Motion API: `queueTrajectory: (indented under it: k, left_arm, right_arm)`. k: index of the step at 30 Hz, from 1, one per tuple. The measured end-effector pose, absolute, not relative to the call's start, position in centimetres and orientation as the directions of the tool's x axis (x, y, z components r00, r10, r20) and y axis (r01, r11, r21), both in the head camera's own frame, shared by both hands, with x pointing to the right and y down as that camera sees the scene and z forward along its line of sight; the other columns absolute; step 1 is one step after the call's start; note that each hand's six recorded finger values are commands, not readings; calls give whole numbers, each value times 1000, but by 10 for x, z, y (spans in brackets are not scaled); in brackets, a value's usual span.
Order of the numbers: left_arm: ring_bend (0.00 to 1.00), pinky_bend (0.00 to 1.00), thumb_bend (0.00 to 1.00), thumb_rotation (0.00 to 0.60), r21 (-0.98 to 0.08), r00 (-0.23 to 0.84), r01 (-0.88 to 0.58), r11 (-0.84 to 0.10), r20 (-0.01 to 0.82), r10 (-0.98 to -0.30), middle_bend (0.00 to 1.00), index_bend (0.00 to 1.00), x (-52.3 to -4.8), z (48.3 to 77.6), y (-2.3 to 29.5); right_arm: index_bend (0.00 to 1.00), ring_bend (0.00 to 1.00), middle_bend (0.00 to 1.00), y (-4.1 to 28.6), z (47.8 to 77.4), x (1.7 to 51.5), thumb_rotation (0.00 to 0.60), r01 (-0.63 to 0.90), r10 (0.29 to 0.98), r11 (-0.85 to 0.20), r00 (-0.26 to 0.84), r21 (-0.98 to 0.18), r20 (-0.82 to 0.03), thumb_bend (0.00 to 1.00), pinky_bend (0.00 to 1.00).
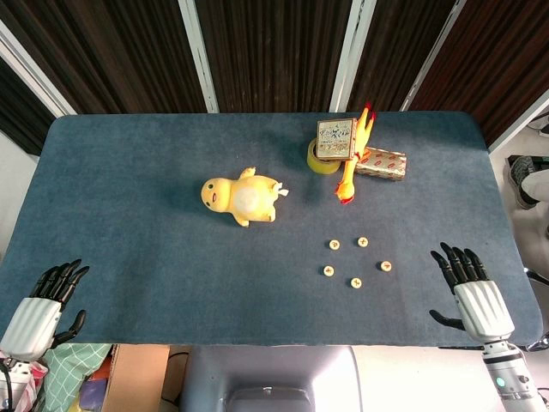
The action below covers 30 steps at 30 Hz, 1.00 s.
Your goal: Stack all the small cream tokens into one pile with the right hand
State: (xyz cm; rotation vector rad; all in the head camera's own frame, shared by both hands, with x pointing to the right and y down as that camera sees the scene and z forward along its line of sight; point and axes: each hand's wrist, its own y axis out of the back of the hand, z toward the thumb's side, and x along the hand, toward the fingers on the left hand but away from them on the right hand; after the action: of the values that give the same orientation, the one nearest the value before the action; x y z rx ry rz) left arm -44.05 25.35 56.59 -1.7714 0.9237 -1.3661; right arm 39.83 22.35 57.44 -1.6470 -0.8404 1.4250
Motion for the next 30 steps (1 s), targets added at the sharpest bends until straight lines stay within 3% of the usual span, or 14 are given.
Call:
queueTrajectory:
  k: [11, 18, 24, 30]
  left_arm:
    - [0, 86, 453, 600, -857, 219, -124, -501, 469, -856, 0, 0, -431, 568, 253]
    - [0, 86, 454, 600, -862, 178, -102, -496, 474, -862, 0, 0, -442, 567, 252]
    - [0, 86, 454, 600, -870, 171, -122, -478, 456, -873, 0, 0, -447, 557, 254]
    - [0, 86, 453, 600, -870, 182, -130, -476, 451, -874, 0, 0, -447, 554, 256]
  right_arm:
    - [19, 0, 0, 222, 589, 388, 600, -39, 842, -502, 208, -864, -498, 112, 0]
    - [273, 0, 0, 210, 626, 350, 600, -142, 742, -567, 341, -812, -577, 162, 0]
    - [413, 0, 0, 198, 668, 302, 600, -239, 648, -577, 449, -781, -616, 293, 0]
    - [492, 0, 0, 193, 689, 285, 600, -267, 630, -560, 478, -784, -612, 390, 0]
